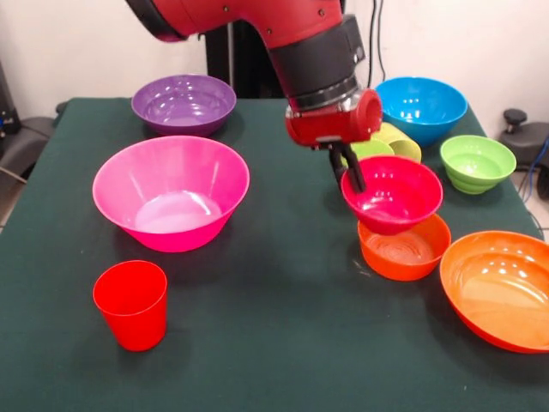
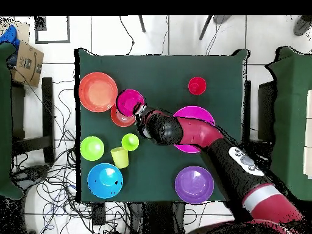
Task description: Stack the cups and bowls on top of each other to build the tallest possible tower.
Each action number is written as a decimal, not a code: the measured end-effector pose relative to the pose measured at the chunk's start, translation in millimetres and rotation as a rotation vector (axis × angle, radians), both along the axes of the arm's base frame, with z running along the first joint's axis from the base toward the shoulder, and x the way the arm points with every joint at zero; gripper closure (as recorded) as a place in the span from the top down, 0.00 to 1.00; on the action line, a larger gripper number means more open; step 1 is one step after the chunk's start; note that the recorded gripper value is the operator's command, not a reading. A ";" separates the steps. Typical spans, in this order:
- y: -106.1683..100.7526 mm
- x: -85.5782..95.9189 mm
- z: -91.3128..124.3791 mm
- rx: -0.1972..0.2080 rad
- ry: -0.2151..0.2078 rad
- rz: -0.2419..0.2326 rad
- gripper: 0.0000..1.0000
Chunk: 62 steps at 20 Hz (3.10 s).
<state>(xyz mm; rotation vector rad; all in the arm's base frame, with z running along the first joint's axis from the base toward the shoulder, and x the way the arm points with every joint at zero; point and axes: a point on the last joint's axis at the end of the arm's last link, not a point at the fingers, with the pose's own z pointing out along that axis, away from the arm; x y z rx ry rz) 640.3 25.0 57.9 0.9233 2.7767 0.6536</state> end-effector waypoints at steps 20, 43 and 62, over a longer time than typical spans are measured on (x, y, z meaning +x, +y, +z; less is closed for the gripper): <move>-62.8 -13.8 32.3 -0.052 0.062 -0.011 0.00; -142.5 -47.1 17.4 -0.127 0.054 -0.033 0.00; -163.3 -71.2 11.0 -0.113 0.077 -0.036 0.00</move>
